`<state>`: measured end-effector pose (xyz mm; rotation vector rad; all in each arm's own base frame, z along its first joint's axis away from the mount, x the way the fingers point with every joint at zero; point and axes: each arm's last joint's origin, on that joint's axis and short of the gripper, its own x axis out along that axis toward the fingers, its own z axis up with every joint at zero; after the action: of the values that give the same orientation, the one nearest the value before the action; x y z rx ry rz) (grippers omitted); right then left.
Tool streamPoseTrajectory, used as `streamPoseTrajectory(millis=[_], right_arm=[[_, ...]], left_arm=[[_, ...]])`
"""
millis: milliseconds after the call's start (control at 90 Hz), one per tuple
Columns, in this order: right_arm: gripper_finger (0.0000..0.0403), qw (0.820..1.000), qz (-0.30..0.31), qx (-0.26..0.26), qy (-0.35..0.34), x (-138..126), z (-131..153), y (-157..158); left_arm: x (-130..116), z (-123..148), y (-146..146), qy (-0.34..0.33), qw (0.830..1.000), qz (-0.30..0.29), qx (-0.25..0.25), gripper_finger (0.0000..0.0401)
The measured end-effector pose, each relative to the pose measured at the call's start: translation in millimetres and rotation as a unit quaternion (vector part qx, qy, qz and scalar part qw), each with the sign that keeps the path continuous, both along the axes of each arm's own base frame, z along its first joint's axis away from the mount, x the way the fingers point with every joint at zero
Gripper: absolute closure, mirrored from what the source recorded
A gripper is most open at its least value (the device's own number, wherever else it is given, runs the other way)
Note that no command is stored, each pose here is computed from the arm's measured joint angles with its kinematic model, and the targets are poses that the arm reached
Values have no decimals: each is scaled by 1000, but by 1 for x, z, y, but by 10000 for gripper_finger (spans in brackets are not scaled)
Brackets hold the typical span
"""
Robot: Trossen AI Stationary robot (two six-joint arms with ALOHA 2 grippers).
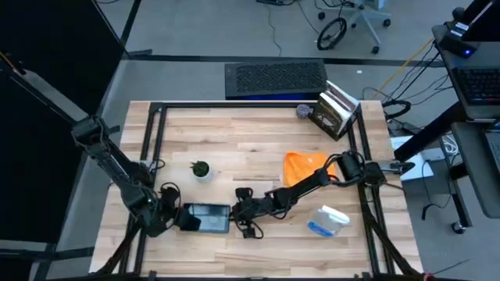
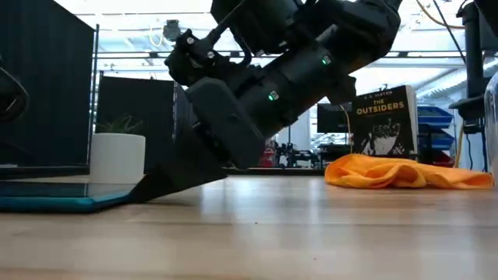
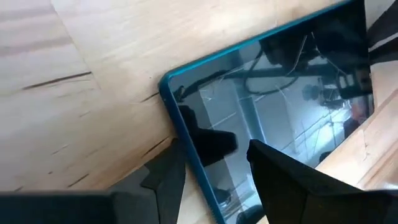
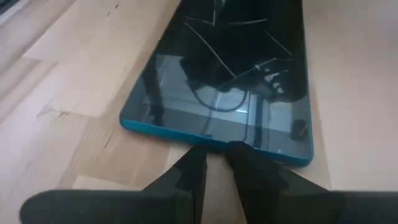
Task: Apply microfiber cloth
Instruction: Spray the blue tablet with the transparent spray bottle
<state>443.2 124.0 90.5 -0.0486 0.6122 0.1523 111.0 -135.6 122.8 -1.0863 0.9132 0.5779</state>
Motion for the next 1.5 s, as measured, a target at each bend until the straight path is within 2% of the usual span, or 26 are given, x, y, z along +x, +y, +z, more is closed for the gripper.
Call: streamPoseTrajectory(millis=[567,844,922,1000,1056,1178,1344,1500], right_arm=[[339,1000,-5,-24,-7,0,0,2],[339,996,15,-85,-27,-4,7,13],[339,995,19,-90,-38,-4,9,17],[339,994,0,-95,-57,-1,16,16],[339,993,-16,-104,-57,0,16,13],[339,992,-18,-113,-48,-3,13,15],[339,992,-21,-118,-32,-3,11,10],[339,994,-13,-107,-11,-13,39,15]], left_arm=[[2,2,0,-38,999,8,8,239],[4,5,-1,-48,999,13,8,239],[6,8,-3,-63,998,17,2,240],[13,19,-9,-118,992,35,-24,240],[14,20,-8,-137,990,35,-12,240],[16,20,-11,-145,989,17,-18,240],[14,16,-10,-122,992,7,-10,240],[14,17,-11,-122,992,-7,-7,240]])
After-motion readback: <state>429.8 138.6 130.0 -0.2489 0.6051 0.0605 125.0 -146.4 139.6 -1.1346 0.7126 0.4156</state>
